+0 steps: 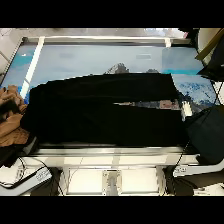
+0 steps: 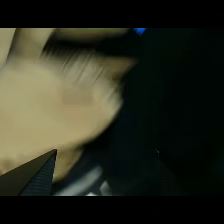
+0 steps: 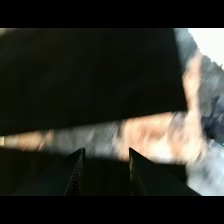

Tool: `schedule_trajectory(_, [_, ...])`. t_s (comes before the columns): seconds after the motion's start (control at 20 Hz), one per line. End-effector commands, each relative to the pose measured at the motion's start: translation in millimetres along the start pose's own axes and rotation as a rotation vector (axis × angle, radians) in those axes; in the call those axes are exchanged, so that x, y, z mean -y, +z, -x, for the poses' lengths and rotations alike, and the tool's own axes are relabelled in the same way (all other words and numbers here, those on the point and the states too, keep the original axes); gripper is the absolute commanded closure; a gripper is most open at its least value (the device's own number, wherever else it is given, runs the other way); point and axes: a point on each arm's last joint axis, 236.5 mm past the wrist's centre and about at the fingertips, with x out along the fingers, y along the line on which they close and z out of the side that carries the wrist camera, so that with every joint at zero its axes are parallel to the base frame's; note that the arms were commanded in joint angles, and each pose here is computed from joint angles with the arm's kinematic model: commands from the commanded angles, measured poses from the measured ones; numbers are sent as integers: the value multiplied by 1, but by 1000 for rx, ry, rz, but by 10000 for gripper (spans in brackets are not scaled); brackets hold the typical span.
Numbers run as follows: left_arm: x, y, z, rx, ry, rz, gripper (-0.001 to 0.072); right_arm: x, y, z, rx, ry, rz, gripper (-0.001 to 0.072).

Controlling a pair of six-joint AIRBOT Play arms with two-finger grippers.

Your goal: Fold the clothes and pants, and hang the long-sleeved shirts on hangers.

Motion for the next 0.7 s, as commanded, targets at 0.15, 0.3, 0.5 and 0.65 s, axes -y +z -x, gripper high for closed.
schedule_trajectory(0.15, [0, -85, -52, 13, -252, 248, 27, -50, -33, 53, 34, 50, 81, 399])
schedule_trajectory(0.3, [0, -62, -51, 126, -362, 329, 28, -64, -36, 78, 81, 20, 120, 399])
schedule_trajectory(0.5, [-17, -39, -49, 227, -409, 398, 31, -79, -40, 102, 137, -8, 159, 399])
schedule_trajectory(0.65, [-4, -59, -76, 78, -464, 415, 113, -84, -42, 109, 150, -12, 162, 400])
